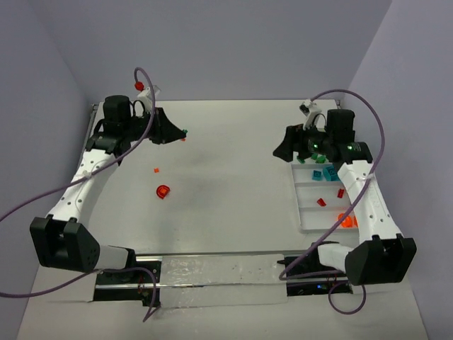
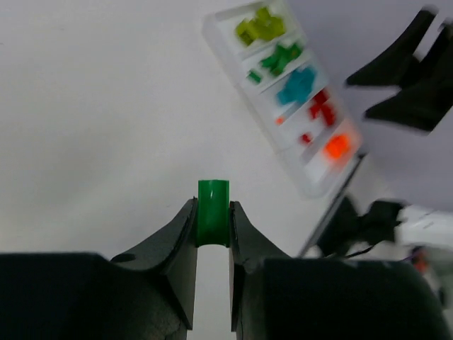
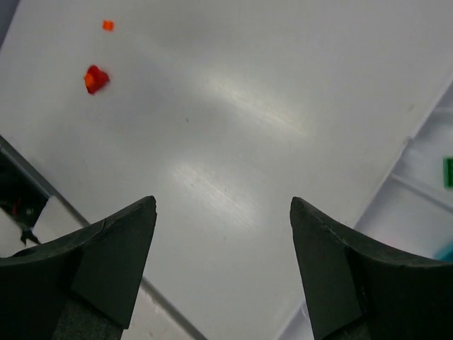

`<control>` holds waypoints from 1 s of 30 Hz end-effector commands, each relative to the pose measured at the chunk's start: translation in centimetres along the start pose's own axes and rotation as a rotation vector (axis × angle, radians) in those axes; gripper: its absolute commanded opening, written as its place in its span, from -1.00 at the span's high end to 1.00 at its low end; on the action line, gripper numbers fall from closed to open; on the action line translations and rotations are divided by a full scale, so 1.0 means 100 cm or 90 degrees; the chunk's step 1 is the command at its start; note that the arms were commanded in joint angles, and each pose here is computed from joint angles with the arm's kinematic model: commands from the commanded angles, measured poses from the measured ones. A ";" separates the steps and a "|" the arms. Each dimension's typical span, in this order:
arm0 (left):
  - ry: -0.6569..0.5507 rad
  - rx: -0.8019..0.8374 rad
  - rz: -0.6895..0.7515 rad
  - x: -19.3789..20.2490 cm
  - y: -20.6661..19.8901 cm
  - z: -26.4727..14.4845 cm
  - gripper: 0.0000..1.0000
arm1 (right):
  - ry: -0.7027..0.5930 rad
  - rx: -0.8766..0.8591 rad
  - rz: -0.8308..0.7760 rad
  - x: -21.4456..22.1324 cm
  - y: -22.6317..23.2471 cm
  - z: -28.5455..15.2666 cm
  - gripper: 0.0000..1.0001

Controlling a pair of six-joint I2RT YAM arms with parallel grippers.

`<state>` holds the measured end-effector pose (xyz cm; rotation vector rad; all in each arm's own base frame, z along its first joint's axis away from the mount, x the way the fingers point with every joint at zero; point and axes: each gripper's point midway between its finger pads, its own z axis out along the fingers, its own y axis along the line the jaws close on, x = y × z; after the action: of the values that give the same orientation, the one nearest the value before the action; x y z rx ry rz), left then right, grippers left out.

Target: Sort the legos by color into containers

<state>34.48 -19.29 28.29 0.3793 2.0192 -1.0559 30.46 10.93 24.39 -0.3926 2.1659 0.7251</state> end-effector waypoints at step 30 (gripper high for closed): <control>0.033 0.185 -0.683 0.000 -0.087 0.015 1.00 | -0.011 -0.392 -0.089 -0.065 0.241 0.091 0.08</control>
<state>31.61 -25.16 30.00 -0.7395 2.1635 -1.8903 27.73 35.11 31.13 -0.8375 1.9056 1.2670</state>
